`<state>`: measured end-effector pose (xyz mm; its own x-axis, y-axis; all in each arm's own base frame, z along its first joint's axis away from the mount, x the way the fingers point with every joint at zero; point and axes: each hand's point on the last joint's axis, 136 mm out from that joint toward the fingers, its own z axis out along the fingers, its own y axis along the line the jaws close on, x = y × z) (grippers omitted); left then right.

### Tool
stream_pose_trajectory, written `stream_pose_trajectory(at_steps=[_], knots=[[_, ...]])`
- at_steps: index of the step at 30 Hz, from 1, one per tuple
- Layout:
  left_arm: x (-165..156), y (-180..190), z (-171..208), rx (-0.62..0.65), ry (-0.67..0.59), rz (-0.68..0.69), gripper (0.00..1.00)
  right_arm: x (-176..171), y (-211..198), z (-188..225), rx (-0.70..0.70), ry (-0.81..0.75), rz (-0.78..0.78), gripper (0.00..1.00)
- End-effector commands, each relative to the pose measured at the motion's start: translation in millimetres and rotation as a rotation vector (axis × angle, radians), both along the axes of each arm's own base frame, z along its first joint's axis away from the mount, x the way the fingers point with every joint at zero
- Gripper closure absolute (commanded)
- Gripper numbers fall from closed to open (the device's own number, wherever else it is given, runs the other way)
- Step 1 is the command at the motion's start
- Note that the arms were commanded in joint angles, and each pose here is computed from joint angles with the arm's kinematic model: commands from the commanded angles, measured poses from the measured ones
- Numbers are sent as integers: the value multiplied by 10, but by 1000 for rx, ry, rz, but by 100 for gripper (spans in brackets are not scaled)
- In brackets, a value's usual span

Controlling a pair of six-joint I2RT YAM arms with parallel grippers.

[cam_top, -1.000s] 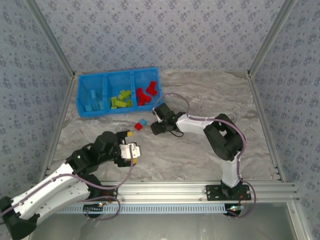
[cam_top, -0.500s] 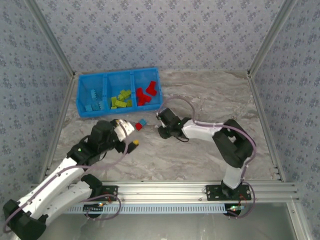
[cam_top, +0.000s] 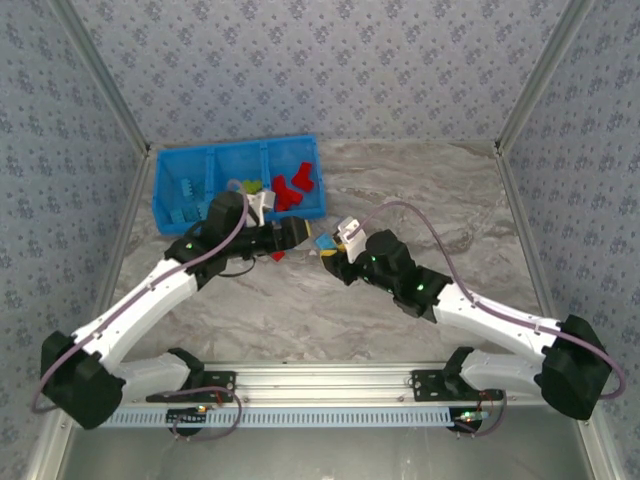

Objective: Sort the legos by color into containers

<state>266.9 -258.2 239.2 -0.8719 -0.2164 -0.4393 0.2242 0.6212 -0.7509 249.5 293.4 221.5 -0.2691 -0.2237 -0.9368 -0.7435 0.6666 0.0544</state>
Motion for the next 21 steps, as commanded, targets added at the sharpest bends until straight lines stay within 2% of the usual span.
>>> stream_pose_trajectory(at_steps=[1,5,9,11,21], knots=[[-26,-180,281,-124,27,-41,15,-136,74,223,61,-62,73,69],[-70,-295,321,-146,7,-102,26,-255,102,359,89,-82,107,69],[-263,-532,368,-164,7,-253,28,-300,131,418,97,-83,128,69],[-313,-585,366,-156,0,-280,31,-304,134,425,99,-84,127,69],[-376,-593,422,-159,-17,-319,75,-259,87,355,78,-81,90,69]])
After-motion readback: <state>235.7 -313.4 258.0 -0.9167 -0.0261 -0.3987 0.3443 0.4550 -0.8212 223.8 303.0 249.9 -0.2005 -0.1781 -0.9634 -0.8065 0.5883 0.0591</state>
